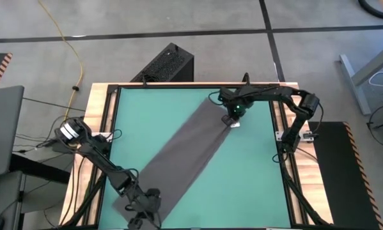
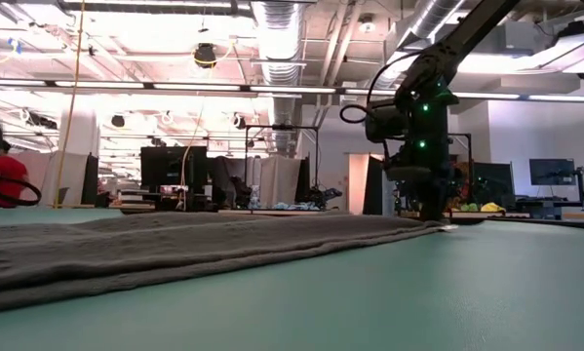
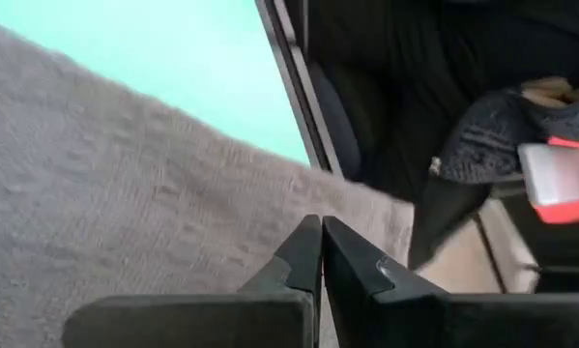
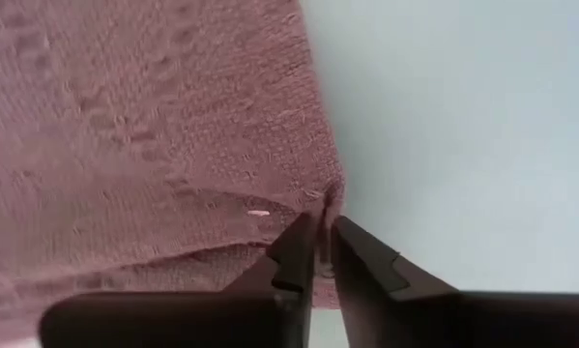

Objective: Roll towel into tight, uniform cylinder
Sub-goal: Fold the gray towel

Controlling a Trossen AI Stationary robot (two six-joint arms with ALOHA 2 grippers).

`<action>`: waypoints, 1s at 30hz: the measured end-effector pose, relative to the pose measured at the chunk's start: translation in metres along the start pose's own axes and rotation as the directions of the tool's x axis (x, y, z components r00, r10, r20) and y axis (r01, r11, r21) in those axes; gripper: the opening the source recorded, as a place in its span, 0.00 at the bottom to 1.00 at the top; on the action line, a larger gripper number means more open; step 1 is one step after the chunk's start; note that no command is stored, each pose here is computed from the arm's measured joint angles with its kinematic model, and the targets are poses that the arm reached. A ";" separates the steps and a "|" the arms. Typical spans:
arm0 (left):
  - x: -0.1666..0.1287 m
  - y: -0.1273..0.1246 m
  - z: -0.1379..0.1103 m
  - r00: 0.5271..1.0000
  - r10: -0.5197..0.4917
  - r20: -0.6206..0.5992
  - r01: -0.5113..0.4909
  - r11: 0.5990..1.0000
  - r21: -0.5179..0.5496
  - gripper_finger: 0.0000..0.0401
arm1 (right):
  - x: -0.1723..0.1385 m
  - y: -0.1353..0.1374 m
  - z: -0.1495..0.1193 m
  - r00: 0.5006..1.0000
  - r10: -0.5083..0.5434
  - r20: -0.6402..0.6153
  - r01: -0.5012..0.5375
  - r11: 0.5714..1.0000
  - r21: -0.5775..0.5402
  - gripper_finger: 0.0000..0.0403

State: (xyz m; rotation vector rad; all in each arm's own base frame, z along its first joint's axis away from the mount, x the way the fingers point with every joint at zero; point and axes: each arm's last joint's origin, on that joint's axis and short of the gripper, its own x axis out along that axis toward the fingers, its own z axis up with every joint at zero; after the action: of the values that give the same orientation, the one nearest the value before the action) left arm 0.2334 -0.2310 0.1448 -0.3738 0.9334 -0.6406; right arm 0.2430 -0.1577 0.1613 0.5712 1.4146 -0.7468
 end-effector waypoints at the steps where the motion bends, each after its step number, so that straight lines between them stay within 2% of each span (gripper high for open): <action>1: -0.001 0.000 0.001 1.000 0.022 0.022 -0.022 1.000 0.013 0.00 | -0.003 -0.001 -0.001 1.000 -0.005 -0.012 0.005 1.000 -0.003 0.19; 5: -0.003 0.007 0.006 0.985 0.142 0.102 -0.147 0.988 0.039 0.00 | -0.022 -0.002 0.001 1.000 0.005 0.030 -0.005 1.000 -0.001 0.25; 8: -0.002 0.015 0.009 0.973 0.195 0.126 -0.200 0.979 0.029 0.00 | -0.033 -0.003 -0.002 0.998 0.016 0.066 -0.016 1.000 0.002 0.28; 14: 0.002 0.023 0.009 0.969 0.216 0.120 -0.220 0.975 0.017 0.00 | -0.050 -0.004 -0.010 0.995 0.028 0.093 -0.028 1.000 -0.005 0.33; 16: 0.004 0.024 0.009 0.969 0.215 0.120 -0.219 0.976 0.016 0.00 | -0.051 0.002 -0.011 0.994 0.061 0.095 -0.059 0.998 -0.018 0.34; 19: 0.004 0.025 0.008 0.967 0.222 0.122 -0.225 0.974 0.013 0.00 | -0.046 0.020 -0.013 0.987 0.118 0.107 -0.111 0.991 -0.071 0.35; 24: 0.004 0.024 0.009 0.963 0.233 0.136 -0.235 0.972 0.001 0.00 | -0.024 0.049 -0.020 0.992 0.118 0.045 -0.109 0.981 -0.160 0.34; 30: 0.009 0.024 0.006 0.966 0.223 0.133 -0.219 0.975 -0.038 0.00 | 0.002 0.056 -0.019 0.995 0.094 0.031 -0.089 0.985 -0.150 0.34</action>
State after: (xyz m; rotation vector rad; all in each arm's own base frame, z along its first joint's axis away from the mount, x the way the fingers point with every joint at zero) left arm 0.2507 -0.2186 0.1291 -0.3246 0.8375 -0.3949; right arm 0.2726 -0.1075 0.1530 0.4997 1.3861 -0.5708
